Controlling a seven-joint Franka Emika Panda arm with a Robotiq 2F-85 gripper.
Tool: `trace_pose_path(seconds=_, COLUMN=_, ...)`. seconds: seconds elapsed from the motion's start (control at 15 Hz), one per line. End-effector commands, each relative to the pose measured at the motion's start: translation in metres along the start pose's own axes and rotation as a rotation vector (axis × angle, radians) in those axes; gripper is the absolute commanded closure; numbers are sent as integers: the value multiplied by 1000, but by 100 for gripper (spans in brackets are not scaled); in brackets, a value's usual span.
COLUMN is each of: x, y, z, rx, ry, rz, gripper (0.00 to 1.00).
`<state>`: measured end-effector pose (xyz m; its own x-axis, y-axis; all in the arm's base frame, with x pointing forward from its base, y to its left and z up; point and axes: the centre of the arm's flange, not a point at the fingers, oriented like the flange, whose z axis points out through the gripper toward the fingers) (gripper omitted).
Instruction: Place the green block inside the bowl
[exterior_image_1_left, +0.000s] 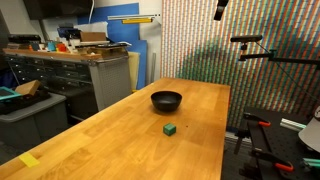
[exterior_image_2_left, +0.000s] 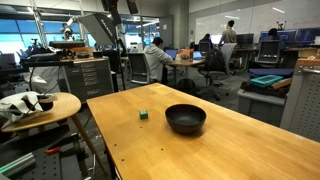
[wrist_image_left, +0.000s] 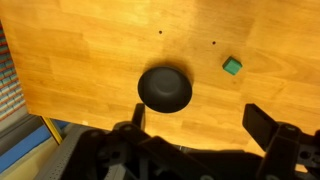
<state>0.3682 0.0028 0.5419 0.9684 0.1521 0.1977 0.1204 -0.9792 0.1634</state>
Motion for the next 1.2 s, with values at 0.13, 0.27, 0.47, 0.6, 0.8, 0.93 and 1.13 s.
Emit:
trace_pose_path(seconds=0.13, x=3, y=-1, z=4, rx=4, ry=10, rz=7, gripper=0)
trace_pose_path(seconds=0.27, x=7, y=-6, z=13, rx=-7, ry=20, rz=25, gripper=0)
trace_pose_path(seconds=0.47, x=21, y=-21, z=33, rx=-16, ry=38, rz=63, gripper=0)
trace_pose_path(seconds=0.6, x=34, y=-34, z=51, rx=-21, ry=34, rz=84, gripper=0)
trace_pose_path(seconds=0.8, x=57, y=-52, z=80, rx=-21, ry=24, rz=116, gripper=0)
trace_pose_path(seconds=0.93, x=70, y=-63, z=99, rx=-3, ry=15, rz=155, gripper=0)
trace_pose_path(seconds=1.13, x=84, y=-73, z=128, rx=23, ry=-23, rz=218, gripper=0)
